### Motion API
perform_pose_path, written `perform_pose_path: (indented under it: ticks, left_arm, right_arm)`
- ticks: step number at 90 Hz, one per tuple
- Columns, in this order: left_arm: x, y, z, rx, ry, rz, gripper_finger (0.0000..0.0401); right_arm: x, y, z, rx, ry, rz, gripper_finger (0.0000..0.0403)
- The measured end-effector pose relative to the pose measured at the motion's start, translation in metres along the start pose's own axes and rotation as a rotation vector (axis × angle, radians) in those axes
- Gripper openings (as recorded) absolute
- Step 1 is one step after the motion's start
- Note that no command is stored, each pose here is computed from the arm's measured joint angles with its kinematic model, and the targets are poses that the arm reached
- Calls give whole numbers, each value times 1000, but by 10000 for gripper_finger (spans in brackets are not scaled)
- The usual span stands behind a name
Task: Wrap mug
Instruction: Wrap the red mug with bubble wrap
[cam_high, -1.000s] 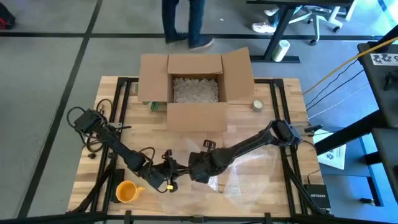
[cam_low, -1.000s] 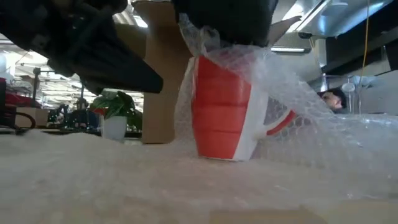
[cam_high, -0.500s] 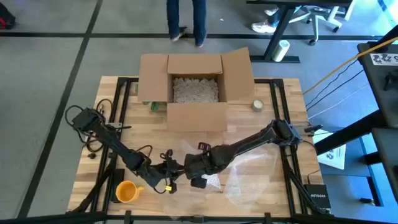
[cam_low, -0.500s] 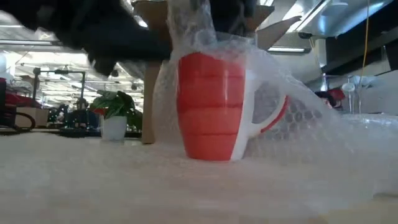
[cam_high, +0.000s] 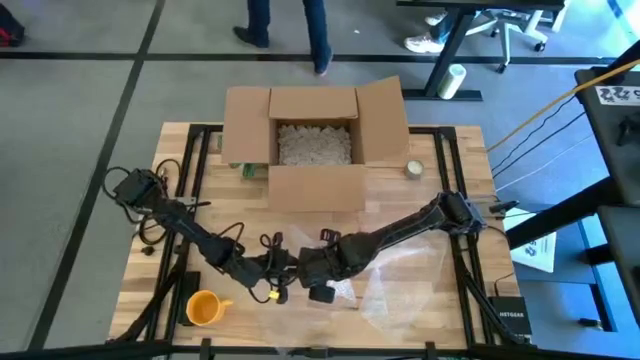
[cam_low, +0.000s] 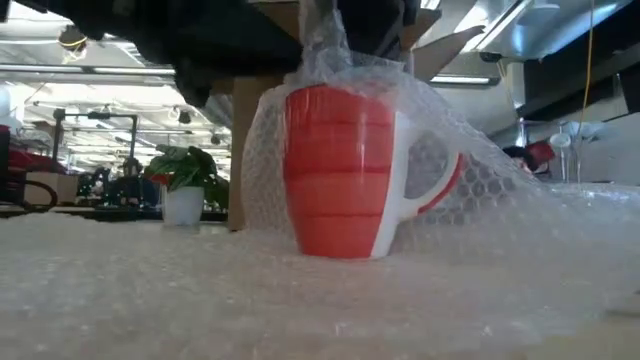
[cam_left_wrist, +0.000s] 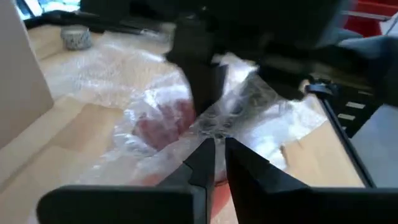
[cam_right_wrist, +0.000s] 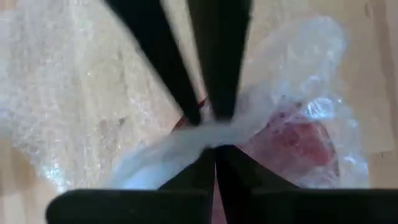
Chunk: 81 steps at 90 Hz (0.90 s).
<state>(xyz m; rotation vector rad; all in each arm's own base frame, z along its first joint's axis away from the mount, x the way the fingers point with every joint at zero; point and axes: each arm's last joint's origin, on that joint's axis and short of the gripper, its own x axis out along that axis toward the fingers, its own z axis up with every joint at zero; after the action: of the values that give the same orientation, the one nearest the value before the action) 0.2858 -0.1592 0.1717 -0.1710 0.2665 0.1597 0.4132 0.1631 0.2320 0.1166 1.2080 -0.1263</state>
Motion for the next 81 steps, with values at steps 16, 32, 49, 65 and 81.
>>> perform_pose_path:
  ticks: [16, 32, 49, 65, 81]
  left_arm:
    - [5, 5, 1, -12, 16, -11, 20]
    - [8, 11, 2, -13, 26, 12, 20]
    - [11, 15, 3, -14, 25, 27, 20]
    - [10, 13, 3, 7, 19, 23, 20]
    - [0, 8, 11, 26, -21, 43, 20]
  right_arm:
    - [-30, -7, -1, 34, -37, -14, 0]
    - [-43, -10, 3, 41, -111, -30, 0]
    - [-42, -6, 8, 21, -157, 13, 0]
    - [-27, -7, -1, 23, -102, 12, 0]
    - [2, -7, -11, 42, -90, 71, 0]
